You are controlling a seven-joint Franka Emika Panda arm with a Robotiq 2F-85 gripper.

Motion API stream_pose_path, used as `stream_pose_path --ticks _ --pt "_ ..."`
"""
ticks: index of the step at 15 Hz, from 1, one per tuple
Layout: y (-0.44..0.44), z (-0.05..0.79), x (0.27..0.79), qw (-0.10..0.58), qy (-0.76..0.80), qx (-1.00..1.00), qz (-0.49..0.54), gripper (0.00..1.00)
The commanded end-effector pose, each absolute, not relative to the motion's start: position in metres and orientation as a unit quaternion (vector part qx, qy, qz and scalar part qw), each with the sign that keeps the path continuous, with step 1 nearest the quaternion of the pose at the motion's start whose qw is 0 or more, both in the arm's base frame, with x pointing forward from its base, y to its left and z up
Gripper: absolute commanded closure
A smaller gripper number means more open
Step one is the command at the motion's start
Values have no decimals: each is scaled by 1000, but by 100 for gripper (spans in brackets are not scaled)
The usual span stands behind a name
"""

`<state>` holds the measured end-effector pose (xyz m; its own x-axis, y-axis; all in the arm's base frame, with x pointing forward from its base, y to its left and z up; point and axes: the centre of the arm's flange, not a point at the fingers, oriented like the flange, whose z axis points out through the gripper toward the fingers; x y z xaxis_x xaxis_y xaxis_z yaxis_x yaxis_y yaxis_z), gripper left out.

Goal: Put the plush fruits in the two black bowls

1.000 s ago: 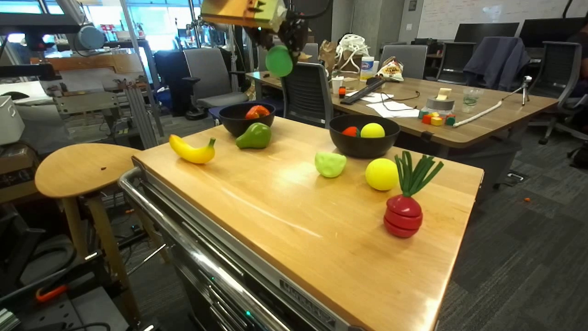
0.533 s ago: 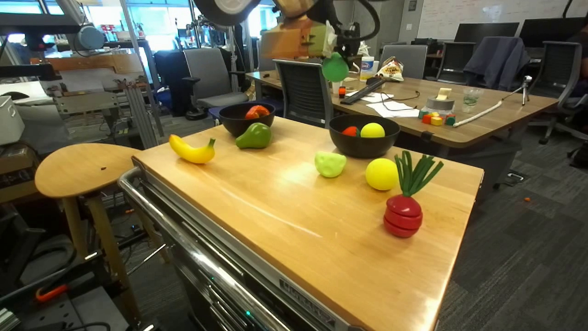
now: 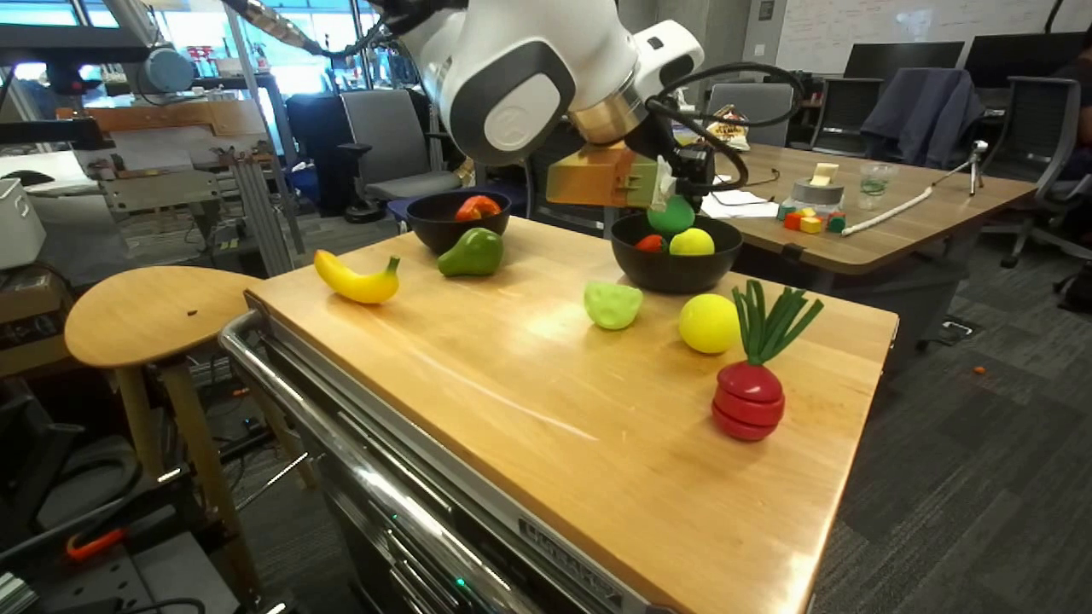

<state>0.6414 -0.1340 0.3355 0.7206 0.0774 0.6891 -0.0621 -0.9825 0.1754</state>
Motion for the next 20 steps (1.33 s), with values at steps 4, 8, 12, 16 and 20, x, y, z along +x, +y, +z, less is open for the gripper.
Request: stream_pose_path --ticks 4,8,12,16,20 --pt "-131 329 656 84 -23 936 341 77" --pt "-107 304 643 71 -3 953 293 77" --pt "-81 285 630 48 20 970 239 77" --pt "-63 299 631 9 18 977 210 77" --pt "-51 309 630 -25 6 983 184 77"
